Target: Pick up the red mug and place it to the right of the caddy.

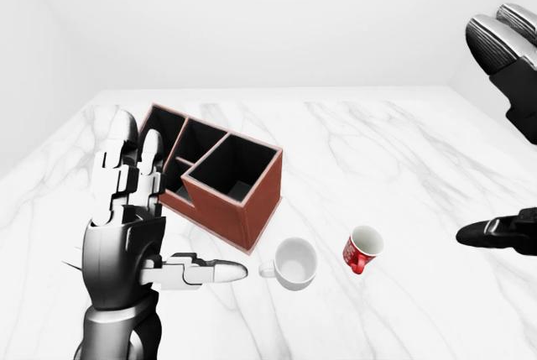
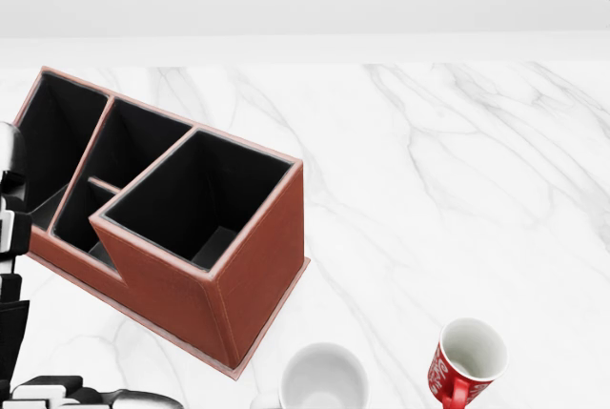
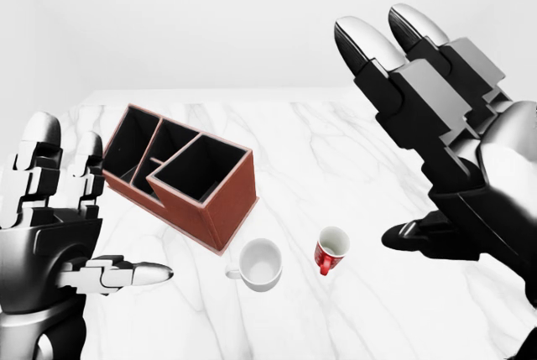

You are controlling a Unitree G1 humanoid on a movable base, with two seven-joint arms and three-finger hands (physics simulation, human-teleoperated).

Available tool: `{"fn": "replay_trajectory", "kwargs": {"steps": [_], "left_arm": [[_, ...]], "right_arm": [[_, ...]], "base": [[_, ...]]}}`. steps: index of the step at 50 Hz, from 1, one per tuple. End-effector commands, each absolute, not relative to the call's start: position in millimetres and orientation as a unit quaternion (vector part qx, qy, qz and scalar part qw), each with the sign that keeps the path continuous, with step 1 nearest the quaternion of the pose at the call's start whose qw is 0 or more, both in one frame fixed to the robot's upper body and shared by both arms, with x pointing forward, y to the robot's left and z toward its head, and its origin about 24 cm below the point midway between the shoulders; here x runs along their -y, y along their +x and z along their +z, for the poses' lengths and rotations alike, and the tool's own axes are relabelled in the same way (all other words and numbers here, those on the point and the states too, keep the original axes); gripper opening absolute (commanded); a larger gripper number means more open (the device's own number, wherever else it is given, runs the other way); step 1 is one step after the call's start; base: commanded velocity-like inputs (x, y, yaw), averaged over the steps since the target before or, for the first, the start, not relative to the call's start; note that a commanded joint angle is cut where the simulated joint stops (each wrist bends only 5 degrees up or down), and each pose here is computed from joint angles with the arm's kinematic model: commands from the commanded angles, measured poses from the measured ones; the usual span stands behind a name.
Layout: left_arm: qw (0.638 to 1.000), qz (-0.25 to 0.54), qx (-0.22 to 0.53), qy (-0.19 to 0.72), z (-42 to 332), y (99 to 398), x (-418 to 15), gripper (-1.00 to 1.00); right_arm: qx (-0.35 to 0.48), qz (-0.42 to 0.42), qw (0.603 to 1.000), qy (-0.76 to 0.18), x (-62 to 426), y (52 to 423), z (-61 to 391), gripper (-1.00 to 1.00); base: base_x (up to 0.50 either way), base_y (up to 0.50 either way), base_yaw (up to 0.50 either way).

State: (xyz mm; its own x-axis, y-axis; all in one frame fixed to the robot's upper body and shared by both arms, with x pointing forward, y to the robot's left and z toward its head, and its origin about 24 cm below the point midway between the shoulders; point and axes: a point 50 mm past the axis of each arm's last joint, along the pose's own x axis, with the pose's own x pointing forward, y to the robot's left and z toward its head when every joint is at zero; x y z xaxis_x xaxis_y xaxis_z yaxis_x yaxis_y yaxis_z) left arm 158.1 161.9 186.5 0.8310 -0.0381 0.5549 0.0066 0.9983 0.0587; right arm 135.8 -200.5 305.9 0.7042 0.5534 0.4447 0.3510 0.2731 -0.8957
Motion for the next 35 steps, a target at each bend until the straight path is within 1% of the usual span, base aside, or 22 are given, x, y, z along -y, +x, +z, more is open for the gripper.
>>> {"fn": "replay_trajectory", "kwargs": {"steps": [1, 12, 15, 16, 20, 28, 35], "left_arm": [[0.957, -0.01, 0.29, 0.027, 186.1, 158.1, -162.6, 1.0], [0.958, -0.012, 0.286, 0.027, 184.7, 159.3, -161.8, 1.0], [0.957, -0.011, 0.29, 0.028, 186.1, 158.8, -162.1, 1.0], [0.957, -0.011, 0.287, 0.028, 185.2, 159.2, -162.4, 1.0], [0.957, -0.01, 0.288, 0.028, 185.4, 159.5, -162.5, 1.0], [0.956, -0.008, 0.291, 0.029, 186.6, 159.2, -163.9, 1.0], [0.956, -0.007, 0.293, 0.029, 187.2, 158.1, -164.8, 1.0]], "right_arm": [[0.308, -0.028, 0.708, -0.635, 212.5, 157.1, 295.5, 1.0], [0.281, -0.062, 0.707, -0.646, 217.3, 164.3, 292.8, 1.0], [0.271, -0.064, 0.714, -0.642, 218.8, 165.8, 288.2, 1.0], [0.253, -0.055, 0.731, -0.632, 221.2, 168.3, 279.0, 1.0], [0.237, -0.054, 0.75, -0.615, 221.6, 173.0, 268.8, 1.0], [0.254, -0.071, 0.726, -0.635, 216.9, 168.9, 278.1, 1.0], [0.227, -0.07, 0.747, -0.621, 220.8, 169.3, 265.4, 1.0]], "base": [[0.0, 0.0, 0.0], [0.0, 0.0, 0.0], [0.0, 0.0, 0.0], [0.0, 0.0, 0.0], [0.0, 0.0, 0.0], [0.0, 0.0, 0.0], [0.0, 0.0, 0.0]]}}
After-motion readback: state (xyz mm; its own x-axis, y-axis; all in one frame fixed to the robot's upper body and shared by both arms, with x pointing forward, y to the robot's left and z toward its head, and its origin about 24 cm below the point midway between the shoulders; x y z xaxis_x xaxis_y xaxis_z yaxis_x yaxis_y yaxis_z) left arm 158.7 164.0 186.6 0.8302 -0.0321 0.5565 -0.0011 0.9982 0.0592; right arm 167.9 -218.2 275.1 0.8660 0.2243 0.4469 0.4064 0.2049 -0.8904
